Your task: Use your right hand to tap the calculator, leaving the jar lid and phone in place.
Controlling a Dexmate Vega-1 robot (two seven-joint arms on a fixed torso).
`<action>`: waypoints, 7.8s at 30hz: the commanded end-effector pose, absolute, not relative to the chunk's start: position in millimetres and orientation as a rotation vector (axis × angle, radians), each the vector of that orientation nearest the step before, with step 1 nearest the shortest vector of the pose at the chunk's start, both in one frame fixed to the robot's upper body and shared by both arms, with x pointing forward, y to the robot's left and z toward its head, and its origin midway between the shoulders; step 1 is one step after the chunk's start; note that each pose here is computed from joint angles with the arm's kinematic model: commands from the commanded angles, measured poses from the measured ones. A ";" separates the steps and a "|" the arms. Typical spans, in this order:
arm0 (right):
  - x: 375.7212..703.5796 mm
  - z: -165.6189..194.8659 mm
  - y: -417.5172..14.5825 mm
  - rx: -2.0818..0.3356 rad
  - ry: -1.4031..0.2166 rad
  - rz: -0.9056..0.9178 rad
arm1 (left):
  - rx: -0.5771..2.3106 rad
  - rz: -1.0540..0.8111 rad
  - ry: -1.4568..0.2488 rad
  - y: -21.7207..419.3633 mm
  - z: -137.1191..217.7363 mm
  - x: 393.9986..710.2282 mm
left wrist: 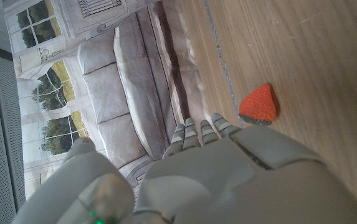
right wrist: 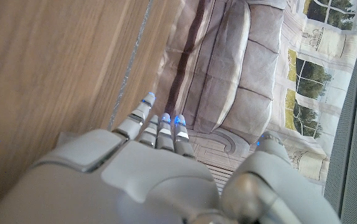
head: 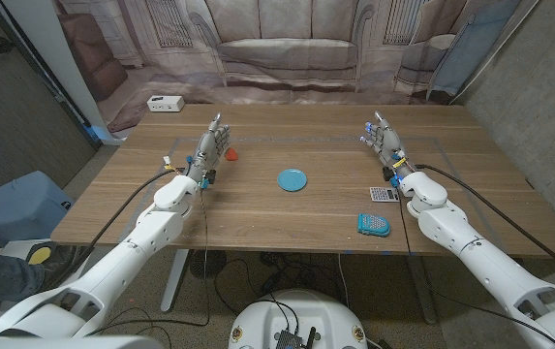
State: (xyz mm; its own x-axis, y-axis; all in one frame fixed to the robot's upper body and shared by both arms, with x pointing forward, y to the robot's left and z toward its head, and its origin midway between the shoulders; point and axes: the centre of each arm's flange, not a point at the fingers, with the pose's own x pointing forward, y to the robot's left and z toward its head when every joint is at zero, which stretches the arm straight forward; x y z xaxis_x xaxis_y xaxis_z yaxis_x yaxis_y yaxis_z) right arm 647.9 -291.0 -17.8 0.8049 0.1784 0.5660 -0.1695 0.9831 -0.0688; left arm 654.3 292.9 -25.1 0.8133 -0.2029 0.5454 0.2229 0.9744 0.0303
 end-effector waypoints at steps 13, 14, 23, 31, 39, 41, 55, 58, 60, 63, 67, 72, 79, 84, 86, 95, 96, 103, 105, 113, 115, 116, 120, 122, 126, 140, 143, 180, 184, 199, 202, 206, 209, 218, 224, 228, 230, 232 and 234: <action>623.7 -10.2 -296.4 -0.095 -0.672 0.157 | -0.014 -0.232 -0.590 297.8 -21.0 638.5; 622.6 -10.5 -296.7 -0.091 -0.673 0.154 | -0.011 -0.231 -0.589 297.6 -20.6 637.6; 611.8 -13.6 -302.1 -0.091 -0.696 0.151 | 0.027 -0.227 -0.584 298.4 -19.1 634.2; 598.8 -19.5 -309.3 -0.074 -0.705 0.171 | 0.033 -0.204 -0.615 298.7 -12.7 631.4; 582.2 -21.3 -323.5 -0.079 -0.714 0.175 | -0.001 -0.223 -0.657 287.1 -3.2 629.7; 578.1 -22.2 -326.1 -0.081 -0.722 0.183 | 0.010 -0.209 -0.664 286.8 -2.5 627.1; 552.0 -29.6 -336.7 -0.063 -0.753 0.176 | 0.033 -0.182 -0.661 281.6 -2.2 610.1; 547.8 -33.0 -333.2 -0.067 -0.748 0.184 | 0.032 -0.166 -0.659 286.3 -2.1 604.7; 544.3 -35.3 -331.2 -0.078 -0.751 0.183 | 0.036 -0.166 -0.658 290.0 -1.5 603.5; 538.7 -38.8 -328.1 -0.096 -0.746 0.185 | 0.028 -0.170 -0.655 293.7 -1.5 603.2; 529.7 -44.7 -326.1 -0.101 -0.744 0.171 | 0.035 -0.167 -0.660 297.5 -1.1 603.6; 517.0 -51.2 -326.2 -0.099 -0.750 0.142 | 0.042 -0.165 -0.653 300.8 -1.5 605.6; 499.3 -61.2 -328.3 -0.112 -0.742 0.131 | 0.033 -0.166 -0.651 299.1 -3.2 608.3; 489.3 -69.9 -330.7 -0.113 -0.729 0.122 | 0.036 -0.173 -0.644 297.1 -2.3 610.7; 486.0 -73.0 -331.5 -0.110 -0.728 0.117 | 0.038 -0.181 -0.642 296.1 -2.0 611.7; 468.6 -83.3 -336.5 -0.109 -0.748 0.074 | 0.043 -0.191 -0.640 291.3 0.5 615.1; 467.1 -84.3 -336.9 -0.113 -0.748 0.072 | 0.046 -0.193 -0.639 290.4 1.0 615.5; 460.1 -92.5 -339.3 -0.112 -0.744 0.073 | 0.056 -0.219 -0.625 281.6 1.5 620.9; 457.8 -95.3 -339.9 -0.108 -0.742 0.066 | 0.058 -0.222 -0.624 279.3 1.9 622.0; 448.8 -106.0 -342.3 -0.102 -0.743 0.048 | 0.068 -0.226 -0.628 272.6 6.9 624.7; 448.0 -107.4 -343.0 -0.099 -0.742 0.042 | 0.072 -0.230 -0.626 271.1 8.4 625.7; 448.0 -107.9 -343.4 -0.106 -0.742 0.043 | 0.073 -0.232 -0.625 270.4 9.0 626.2; 448.8 -109.0 -344.6 -0.157 -0.744 0.041 | 0.070 -0.243 -0.619 267.4 10.1 628.2; 448.9 -109.2 -344.2 -0.185 -0.744 0.030 | 0.074 -0.243 -0.617 266.6 10.3 628.7; 448.4 -108.8 -343.3 -0.236 -0.744 0.008 | 0.077 -0.248 -0.617 265.2 11.2 629.6; 440.0 -101.2 -342.2 -0.443 -0.758 -0.117 | 0.091 -0.250 -0.636 263.1 19.3 626.8; 439.3 -98.2 -342.3 -0.485 -0.762 -0.134 | 0.091 -0.249 -0.634 262.8 19.5 627.2; 429.1 -73.5 -324.9 -1.051 -0.821 -0.338 | 0.080 -0.258 -0.622 257.1 24.4 639.3; 425.4 -72.9 -319.8 -1.142 -0.813 -0.354 | 0.086 -0.255 -0.624 257.3 25.4 638.6; 422.3 -68.2 -310.0 -1.305 -0.749 -0.383 | 0.082 -0.260 -0.630 257.3 23.1 636.9; 424.5 -66.4 -310.2 -1.307 -0.705 -0.373 | 0.081 -0.262 -0.629 257.4 22.6 636.8; 427.4 -63.6 -309.3 -1.307 -0.665 -0.358 | 0.080 -0.262 -0.625 257.9 21.9 637.1; 428.7 -60.5 -308.1 -1.306 -0.651 -0.342 | 0.078 -0.261 -0.623 258.3 21.5 637.4; 434.7 -51.5 -304.3 -1.308 -0.620 -0.289 | 0.077 -0.263 -0.621 258.4 21.3 638.4; 437.5 -45.9 -303.8 -1.307 -0.579 -0.247 | 0.077 -0.261 -0.620 258.5 21.4 638.9; 439.7 -42.7 -303.1 -1.318 -0.564 -0.228 | 0.079 -0.262 -0.616 258.3 20.8 639.2; 441.1 -42.0 -302.2 -1.323 -0.556 -0.218 | 0.080 -0.263 -0.614 258.3 20.7 639.2; 443.0 -41.4 -301.4 -1.331 -0.536 -0.210 | 0.083 -0.260 -0.613 258.3 20.7 639.0; 445.4 -41.4 -301.3 -1.334 -0.519 -0.199 | 0.085 -0.260 -0.611 258.2 20.8 639.0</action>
